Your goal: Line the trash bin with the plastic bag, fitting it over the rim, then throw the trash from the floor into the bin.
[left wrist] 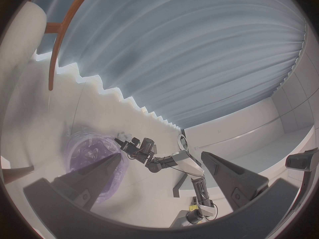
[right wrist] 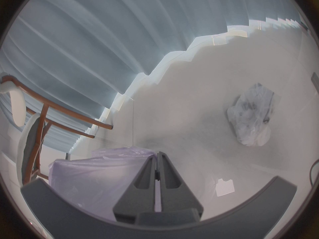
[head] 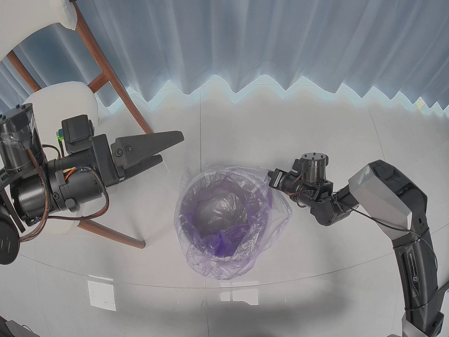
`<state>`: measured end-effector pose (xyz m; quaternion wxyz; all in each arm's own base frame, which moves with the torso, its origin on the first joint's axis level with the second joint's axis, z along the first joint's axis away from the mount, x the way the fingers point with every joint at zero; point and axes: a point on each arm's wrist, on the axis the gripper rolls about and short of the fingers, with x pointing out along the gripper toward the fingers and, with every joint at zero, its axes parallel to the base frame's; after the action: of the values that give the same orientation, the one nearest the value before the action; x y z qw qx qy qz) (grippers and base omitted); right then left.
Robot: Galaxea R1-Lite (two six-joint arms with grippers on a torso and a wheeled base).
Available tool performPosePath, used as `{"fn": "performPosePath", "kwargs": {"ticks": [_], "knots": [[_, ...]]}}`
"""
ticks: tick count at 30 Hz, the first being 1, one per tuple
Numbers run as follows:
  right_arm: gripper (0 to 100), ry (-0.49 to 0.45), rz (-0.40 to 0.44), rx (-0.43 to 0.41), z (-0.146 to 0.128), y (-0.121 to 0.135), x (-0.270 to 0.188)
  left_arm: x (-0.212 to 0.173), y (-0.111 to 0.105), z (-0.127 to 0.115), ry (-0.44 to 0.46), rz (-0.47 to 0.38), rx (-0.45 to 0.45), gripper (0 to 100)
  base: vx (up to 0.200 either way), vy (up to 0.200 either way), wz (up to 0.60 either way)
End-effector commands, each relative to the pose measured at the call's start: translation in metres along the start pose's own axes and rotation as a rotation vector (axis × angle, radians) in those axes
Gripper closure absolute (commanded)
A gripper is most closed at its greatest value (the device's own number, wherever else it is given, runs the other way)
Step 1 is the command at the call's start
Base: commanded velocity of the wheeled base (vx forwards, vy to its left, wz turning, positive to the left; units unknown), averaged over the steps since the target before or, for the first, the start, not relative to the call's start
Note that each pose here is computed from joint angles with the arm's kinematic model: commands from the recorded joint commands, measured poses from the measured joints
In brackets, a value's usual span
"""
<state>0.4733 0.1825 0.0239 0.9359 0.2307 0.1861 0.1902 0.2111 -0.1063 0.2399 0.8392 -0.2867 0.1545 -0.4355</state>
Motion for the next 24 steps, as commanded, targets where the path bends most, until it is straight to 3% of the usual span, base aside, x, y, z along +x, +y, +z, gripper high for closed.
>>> {"fn": "performPosePath", "kwargs": {"ticks": [1,7,8,9,10,11,18,20,24], "knots": [[0,-0.005,0.006,0.028,-0.006,-0.004,0.01,0.002,0.001,-0.001,0.006,0.002,-0.004,0,0.0,0.0,0.0],[0,-0.065,0.04,0.14,0.018,0.011,0.0,0.002,0.002,-0.002,0.012,0.004,-0.007,0,0.0,0.0,0.0],[0,-0.1,0.068,0.206,0.038,0.024,-0.014,0.004,0.003,-0.003,0.015,0.006,-0.01,0,0.0,0.0,0.0],[0,-0.1,0.068,0.206,0.038,0.024,-0.014,0.004,0.003,-0.003,0.015,0.006,-0.01,0,0.0,0.0,0.0],[0,-0.107,0.097,0.302,0.064,0.044,-0.049,0.005,0.004,-0.003,0.017,0.008,-0.011,0,0.0,0.0,0.0],[0,-0.101,0.113,0.31,0.071,0.05,-0.061,0.005,0.004,-0.003,0.017,0.008,-0.011,0,0.0,0.0,0.0],[0,0.02,0.194,0.285,0.074,0.091,-0.137,0.004,0.002,-0.004,0.019,0.001,-0.009,0,0.0,0.0,0.0],[0,0.123,0.157,0.268,0.061,0.102,-0.15,0.004,0.001,-0.003,0.017,-0.002,-0.008,0,0.0,0.0,0.0],[0,0.337,-0.015,0.145,0.018,0.114,-0.157,0.003,0.001,-0.004,0.017,-0.002,-0.008,0,0.0,0.0,0.0]]}}
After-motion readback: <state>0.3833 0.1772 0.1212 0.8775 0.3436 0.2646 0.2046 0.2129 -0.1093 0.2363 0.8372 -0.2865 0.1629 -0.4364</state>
